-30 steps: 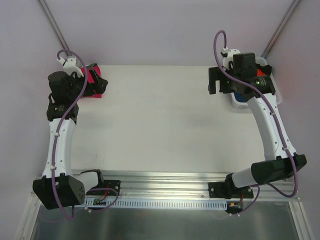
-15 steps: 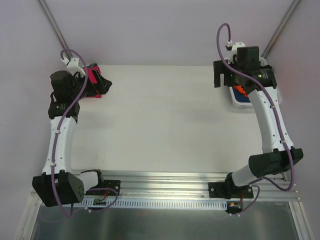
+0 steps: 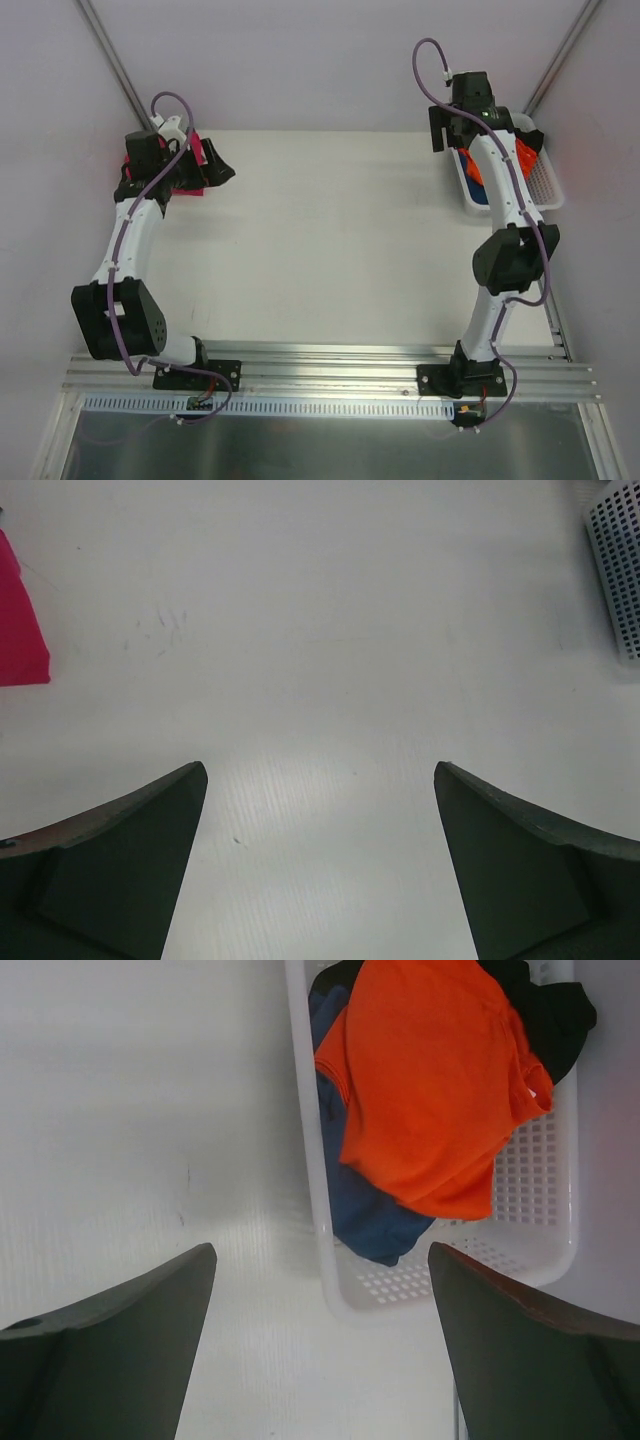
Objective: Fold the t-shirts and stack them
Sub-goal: Grab the tshirt from the pile, then move the tshirt to the center of the board
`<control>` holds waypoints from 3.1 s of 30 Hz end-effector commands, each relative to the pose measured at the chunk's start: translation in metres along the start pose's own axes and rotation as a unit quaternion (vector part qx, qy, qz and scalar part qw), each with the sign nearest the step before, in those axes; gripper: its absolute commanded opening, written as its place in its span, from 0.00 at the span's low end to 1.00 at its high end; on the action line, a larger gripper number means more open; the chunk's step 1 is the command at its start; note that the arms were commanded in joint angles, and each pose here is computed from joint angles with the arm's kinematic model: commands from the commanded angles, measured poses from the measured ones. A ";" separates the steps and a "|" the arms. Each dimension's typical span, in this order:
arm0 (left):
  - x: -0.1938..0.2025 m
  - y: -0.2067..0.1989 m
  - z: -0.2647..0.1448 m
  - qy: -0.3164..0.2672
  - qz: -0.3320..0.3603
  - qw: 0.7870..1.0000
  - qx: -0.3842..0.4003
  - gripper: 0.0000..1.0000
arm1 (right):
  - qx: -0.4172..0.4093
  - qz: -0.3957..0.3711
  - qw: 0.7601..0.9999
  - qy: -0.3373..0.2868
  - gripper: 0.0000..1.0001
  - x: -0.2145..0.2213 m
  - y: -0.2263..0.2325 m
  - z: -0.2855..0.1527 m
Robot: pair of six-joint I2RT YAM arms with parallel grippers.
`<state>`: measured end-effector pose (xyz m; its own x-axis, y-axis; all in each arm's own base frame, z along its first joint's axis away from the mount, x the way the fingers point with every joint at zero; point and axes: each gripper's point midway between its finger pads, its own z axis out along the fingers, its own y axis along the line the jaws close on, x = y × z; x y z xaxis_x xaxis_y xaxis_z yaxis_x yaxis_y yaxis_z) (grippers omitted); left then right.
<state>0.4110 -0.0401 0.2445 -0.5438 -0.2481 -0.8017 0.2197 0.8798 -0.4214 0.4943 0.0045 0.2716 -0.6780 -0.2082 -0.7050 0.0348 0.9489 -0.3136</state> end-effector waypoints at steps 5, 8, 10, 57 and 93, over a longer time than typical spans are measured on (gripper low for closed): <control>0.020 -0.028 0.028 0.066 -0.033 0.993 0.095 0.99 | 0.096 0.055 0.994 -0.003 0.87 -0.013 -0.066 0.047; 0.029 -0.032 0.034 0.076 -0.016 0.993 0.093 0.99 | 0.120 0.042 0.992 -0.001 0.79 -0.013 -0.070 0.075; 0.031 -0.037 0.035 0.080 -0.020 0.992 0.099 0.99 | 0.137 0.052 0.989 0.003 0.75 -0.009 -0.073 0.091; 0.104 -0.073 0.037 0.165 -0.035 0.978 0.124 0.99 | 0.171 0.117 0.978 -0.026 0.55 0.003 -0.052 0.206; 0.078 -0.064 0.038 0.122 0.008 0.990 0.072 0.99 | 0.050 0.097 0.982 -0.157 0.01 -0.095 -0.054 -0.022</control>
<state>0.3780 -0.1393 0.1594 -0.7818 -0.1042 -0.6148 0.3000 0.8014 -0.5174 0.5792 -0.0693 0.2672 -0.5495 -0.0530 -0.8338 0.3363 0.8995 -0.2789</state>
